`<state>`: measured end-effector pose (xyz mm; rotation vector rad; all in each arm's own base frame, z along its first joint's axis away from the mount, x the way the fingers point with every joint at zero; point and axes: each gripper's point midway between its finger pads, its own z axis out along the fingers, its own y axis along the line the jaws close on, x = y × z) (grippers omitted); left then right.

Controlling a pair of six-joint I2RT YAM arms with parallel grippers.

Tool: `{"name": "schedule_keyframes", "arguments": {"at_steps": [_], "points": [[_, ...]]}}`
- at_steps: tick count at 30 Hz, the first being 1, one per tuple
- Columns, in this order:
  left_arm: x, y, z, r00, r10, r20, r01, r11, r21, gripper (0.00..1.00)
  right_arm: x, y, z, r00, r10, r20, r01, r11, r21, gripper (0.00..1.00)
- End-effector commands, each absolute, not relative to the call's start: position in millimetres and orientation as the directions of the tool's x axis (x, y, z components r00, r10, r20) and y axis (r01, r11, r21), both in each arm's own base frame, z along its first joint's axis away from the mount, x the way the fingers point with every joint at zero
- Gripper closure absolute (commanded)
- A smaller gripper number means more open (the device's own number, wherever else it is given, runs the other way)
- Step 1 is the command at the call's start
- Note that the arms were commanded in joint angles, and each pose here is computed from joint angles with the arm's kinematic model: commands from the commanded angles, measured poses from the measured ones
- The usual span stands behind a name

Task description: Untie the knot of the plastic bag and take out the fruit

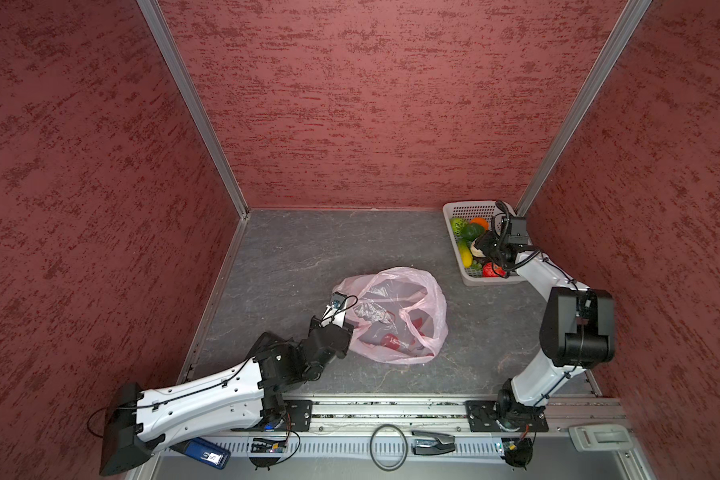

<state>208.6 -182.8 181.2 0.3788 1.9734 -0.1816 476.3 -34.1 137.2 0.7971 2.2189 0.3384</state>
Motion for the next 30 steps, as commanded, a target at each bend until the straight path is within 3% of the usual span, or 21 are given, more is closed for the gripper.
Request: {"name": "schedule_keyframes", "arguments": {"at_steps": [1,7,15,30], "points": [[211,-180,184,-0.371,0.146,-0.917,0.321,0.947,0.021,1.00,490,-42,168,-0.470,0.624,-0.625,0.411,0.781,0.471,0.29],[212,-177,180,-0.380,0.135,-0.915,0.301,0.954,0.016,1.00,485,-40,181,-0.481,0.604,-0.636,0.389,0.797,0.462,0.22],[223,-172,179,-0.388,0.096,-0.917,0.243,0.970,-0.002,1.00,452,-19,209,-0.494,0.586,-0.642,0.327,0.810,0.487,0.21],[296,-180,176,-0.407,0.022,-0.913,0.227,0.971,-0.077,1.00,313,55,198,-0.617,0.576,-0.536,0.248,0.789,0.563,0.21]]}}
